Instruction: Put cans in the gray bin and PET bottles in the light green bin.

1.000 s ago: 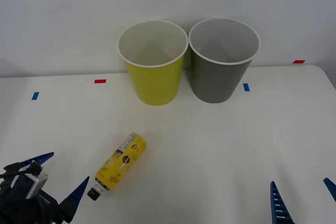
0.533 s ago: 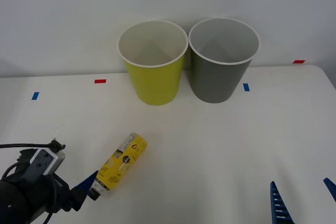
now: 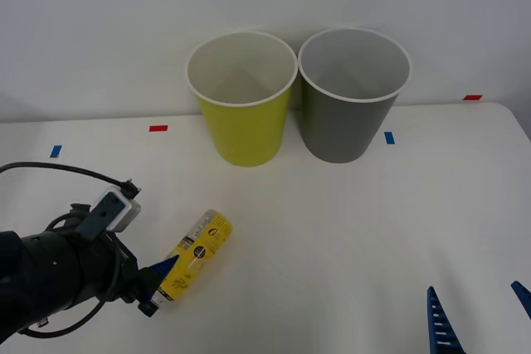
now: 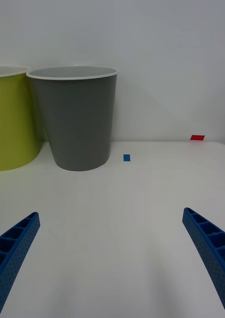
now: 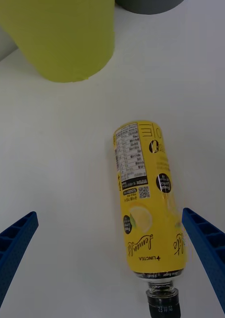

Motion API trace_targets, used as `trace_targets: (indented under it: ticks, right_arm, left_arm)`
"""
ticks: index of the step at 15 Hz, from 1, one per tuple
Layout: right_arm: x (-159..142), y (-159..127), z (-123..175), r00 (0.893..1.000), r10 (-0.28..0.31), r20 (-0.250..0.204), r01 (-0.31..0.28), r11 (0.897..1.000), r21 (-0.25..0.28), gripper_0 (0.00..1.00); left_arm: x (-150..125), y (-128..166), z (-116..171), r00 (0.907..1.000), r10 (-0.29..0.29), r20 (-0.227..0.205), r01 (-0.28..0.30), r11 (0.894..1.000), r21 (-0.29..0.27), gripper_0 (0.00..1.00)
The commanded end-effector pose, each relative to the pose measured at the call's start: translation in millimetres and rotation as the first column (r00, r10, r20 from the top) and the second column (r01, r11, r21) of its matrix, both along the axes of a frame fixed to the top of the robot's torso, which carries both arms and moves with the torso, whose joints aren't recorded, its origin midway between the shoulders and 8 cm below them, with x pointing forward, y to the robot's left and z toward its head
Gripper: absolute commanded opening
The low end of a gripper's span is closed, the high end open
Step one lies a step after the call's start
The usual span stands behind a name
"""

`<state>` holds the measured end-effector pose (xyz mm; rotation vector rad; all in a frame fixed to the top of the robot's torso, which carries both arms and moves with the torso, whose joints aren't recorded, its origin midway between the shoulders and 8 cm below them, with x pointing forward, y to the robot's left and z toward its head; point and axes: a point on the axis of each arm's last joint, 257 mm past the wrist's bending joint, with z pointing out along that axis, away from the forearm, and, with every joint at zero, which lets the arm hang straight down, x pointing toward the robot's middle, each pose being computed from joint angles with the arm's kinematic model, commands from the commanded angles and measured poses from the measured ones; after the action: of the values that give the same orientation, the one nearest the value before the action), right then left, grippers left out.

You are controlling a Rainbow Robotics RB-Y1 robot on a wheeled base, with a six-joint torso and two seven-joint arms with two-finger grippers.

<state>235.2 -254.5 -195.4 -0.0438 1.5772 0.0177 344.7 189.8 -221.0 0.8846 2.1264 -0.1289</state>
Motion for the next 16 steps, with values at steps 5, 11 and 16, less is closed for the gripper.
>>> trace_targets:
  ticks: [5,11,16]
  right_arm:
    - [0.0,0.0,0.0,1.000,0.000,0.000,0.000,1.000,0.000,1.00]
    - [0.0,0.0,0.0,1.000,0.000,0.000,0.000,1.000,0.000,1.00]
    - [0.0,0.0,0.0,1.000,0.000,0.000,0.000,1.000,0.000,1.00]
  left_arm:
    - [0.6,-15.1,-17.9,0.9859,0.116,-0.121,-0.116,0.993,0.009,1.00]
    - [2.6,-35.7,-24.6,0.9801,0.137,-0.144,-0.136,0.991,0.020,1.00]
    - [14.8,-51.1,-33.3,0.9766,0.153,-0.151,-0.157,0.988,-0.014,1.00]
